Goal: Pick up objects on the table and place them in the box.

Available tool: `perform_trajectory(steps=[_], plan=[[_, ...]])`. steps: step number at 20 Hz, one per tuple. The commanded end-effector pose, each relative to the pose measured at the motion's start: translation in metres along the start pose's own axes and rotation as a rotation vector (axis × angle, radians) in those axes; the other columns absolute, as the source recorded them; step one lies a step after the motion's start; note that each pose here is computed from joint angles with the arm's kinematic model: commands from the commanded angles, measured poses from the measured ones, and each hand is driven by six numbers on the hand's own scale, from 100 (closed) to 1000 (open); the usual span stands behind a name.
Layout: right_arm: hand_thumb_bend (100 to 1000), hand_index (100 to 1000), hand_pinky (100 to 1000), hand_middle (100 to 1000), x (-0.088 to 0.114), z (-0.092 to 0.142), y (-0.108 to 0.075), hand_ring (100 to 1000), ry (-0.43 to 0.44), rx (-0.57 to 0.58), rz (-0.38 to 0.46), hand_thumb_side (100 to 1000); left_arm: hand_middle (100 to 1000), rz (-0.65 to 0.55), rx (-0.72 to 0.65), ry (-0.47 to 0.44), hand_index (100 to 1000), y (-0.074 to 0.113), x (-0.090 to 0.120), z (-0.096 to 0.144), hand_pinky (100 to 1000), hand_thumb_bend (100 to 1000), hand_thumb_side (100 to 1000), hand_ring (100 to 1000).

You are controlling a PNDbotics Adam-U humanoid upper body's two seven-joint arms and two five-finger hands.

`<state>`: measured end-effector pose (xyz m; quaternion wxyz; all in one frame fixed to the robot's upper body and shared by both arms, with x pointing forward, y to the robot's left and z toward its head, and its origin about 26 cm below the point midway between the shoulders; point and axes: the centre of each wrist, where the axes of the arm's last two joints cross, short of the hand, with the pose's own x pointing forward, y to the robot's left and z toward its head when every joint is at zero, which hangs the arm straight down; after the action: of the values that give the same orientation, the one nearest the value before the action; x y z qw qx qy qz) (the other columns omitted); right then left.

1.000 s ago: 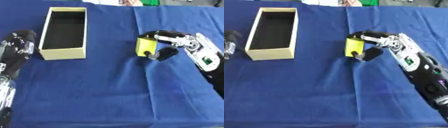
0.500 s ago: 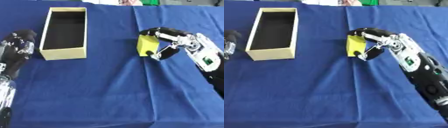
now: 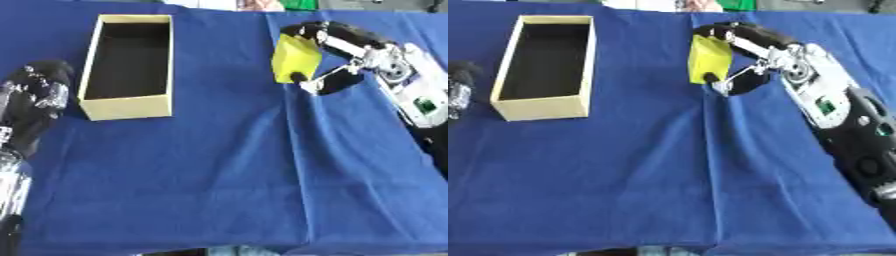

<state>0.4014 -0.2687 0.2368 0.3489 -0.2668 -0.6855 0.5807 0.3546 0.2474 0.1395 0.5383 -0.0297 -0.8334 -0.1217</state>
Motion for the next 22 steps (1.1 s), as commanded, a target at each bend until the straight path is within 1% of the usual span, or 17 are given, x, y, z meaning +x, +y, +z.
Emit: perform_trajectory(steps=[1,6,9,11,16,22], plan=[[100,984,700,703,0.010,-0.005,-0.028,544,-0.036,-0.050,0.066,100,656,-0.016,-0.013,-0.020,705,0.003,0.007,-0.002,549,100,246,824],[100,983,700,708,0.025,-0.028,-0.044,554,-0.099,-0.074,0.094,100,656,-0.013,-0.021,-0.019,704,0.002,0.007,-0.002,549,100,246,824],[100,982,700,705,0.032,-0.048,-0.048,557,-0.127,-0.085,0.087,100,655,-0.008,-0.033,-0.017,704,0.000,0.006,-0.002,549,100,246,824],[100,982,699,706,0.035,-0.062,-0.048,560,-0.132,-0.091,0.078,100,655,-0.003,-0.043,-0.019,704,-0.003,0.006,-0.003,549,100,246,824],[100,981,699,706,0.039,-0.097,-0.038,565,-0.112,-0.090,0.073,100,655,0.010,-0.068,-0.024,704,-0.008,0.007,-0.006,549,100,246,824],[100,976,699,706,0.047,-0.133,-0.010,568,-0.090,-0.060,0.073,100,655,0.033,-0.105,-0.034,704,-0.017,0.008,-0.010,550,100,250,824]])
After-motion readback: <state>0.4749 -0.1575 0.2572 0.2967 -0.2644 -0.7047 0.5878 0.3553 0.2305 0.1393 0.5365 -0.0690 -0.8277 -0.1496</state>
